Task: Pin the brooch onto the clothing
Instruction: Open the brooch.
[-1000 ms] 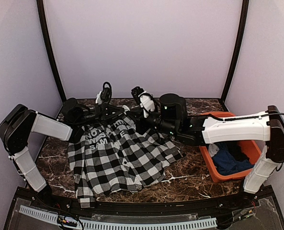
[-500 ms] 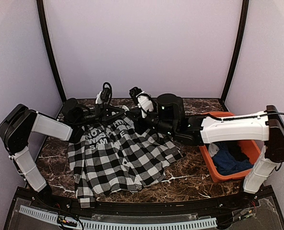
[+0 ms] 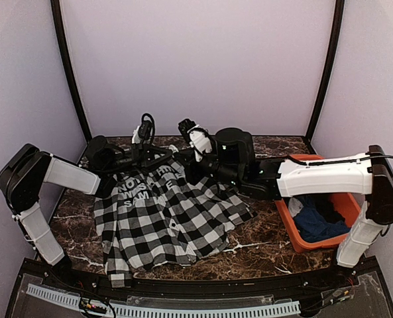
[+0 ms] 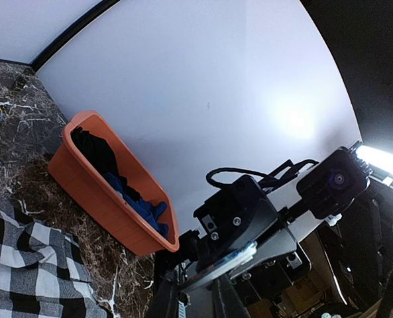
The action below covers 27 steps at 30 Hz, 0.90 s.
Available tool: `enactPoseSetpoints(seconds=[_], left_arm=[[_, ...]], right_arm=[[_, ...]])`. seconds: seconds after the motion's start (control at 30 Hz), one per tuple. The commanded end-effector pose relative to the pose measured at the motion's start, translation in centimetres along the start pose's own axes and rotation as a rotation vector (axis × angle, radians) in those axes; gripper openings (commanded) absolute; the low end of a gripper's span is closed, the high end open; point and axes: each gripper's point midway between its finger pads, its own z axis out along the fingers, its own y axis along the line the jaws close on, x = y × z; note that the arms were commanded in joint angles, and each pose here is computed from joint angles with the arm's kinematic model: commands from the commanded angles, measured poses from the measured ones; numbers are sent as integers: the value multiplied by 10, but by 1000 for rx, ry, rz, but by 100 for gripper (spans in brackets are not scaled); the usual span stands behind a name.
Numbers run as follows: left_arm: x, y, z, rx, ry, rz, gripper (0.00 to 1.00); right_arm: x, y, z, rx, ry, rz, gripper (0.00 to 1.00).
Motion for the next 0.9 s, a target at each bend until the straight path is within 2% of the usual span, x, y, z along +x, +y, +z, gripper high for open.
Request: enactPoseSetpoints(seconds=[0.0,0.23,0.37,0.63,0.87], left_arm=[[7,-52,8,175,30,205,9],[15,-58,13,199,68,209,1],[19,-63,17,215,91,213,1],[25,-71,20,238,122,227,7],[33,-79,24,262,158,231,12]], right_arm=[[-11,13,6,-23,-29,-9,0],[-6,11,9,-15,-13,-6,0],[-3,10,10,-12,-3,-4,0],[-5,-6,5,-19,-15,57,0],[-1,-12,3,-31,-60,-9,0]])
